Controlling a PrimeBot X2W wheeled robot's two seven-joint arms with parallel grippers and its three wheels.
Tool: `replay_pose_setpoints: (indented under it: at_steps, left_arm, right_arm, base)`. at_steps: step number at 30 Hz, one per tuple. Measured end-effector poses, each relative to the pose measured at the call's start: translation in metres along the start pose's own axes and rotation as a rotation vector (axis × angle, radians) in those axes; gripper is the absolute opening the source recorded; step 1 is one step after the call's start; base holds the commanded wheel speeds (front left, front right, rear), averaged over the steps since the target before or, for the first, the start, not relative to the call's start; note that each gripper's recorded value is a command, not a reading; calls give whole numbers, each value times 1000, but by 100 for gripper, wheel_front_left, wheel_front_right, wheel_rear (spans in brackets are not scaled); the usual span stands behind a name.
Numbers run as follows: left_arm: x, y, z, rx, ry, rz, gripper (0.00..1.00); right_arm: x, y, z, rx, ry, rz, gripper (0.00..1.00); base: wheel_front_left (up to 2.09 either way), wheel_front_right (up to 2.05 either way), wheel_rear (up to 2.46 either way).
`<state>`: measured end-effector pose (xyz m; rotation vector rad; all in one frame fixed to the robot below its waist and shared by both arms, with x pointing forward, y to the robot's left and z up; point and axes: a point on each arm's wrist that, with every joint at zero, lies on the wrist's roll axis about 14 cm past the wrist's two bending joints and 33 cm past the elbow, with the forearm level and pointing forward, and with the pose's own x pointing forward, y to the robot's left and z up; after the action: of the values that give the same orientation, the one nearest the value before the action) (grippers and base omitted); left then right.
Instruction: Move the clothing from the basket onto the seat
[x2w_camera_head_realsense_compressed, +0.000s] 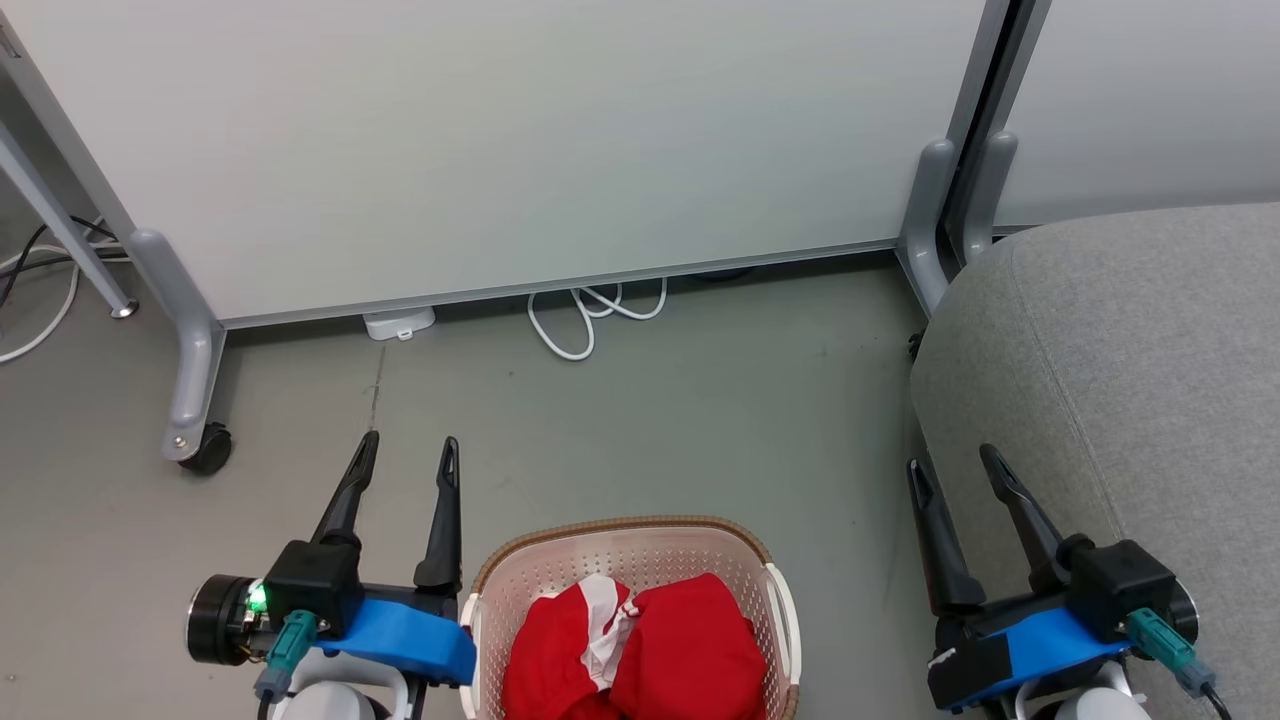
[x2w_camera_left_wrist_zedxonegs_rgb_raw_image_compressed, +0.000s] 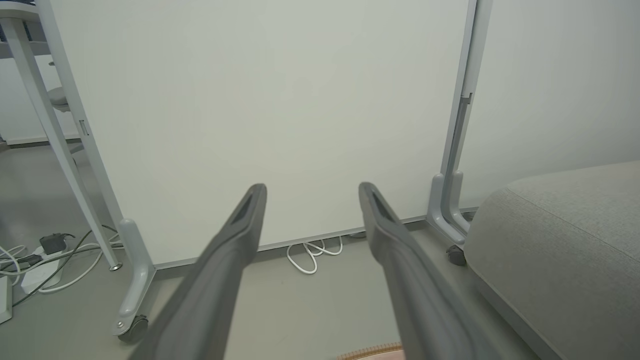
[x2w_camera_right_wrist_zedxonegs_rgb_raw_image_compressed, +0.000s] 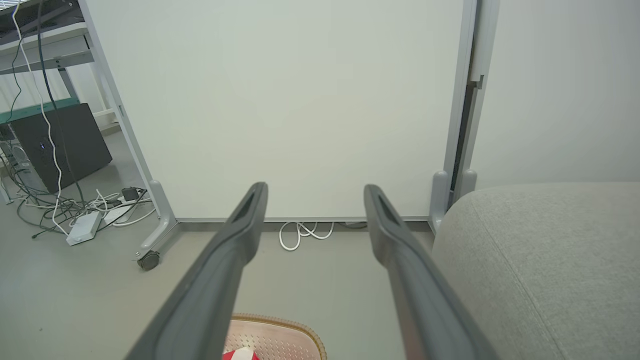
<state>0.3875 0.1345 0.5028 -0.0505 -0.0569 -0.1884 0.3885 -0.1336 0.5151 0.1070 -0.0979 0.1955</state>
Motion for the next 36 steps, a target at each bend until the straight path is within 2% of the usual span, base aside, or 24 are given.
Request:
replay_pose_setpoints:
  at_steps: [23, 30, 36]
  left_arm:
    - [2, -4, -9, -1, 28, -17, 100]
    - [25, -17, -18, 38, 57, -91, 100]
    - [47, -36, -52, 95, 159, -212, 100]
  right_arm:
    - [0, 0, -2, -10, 5, 3, 100]
    - [8, -3, -6, -9, 13, 0, 100]
    - [19, -13, -12, -12, 24, -21, 100]
  base:
    - [0, 0, 0]
    - [0, 0, 0]
    - [0, 0, 0]
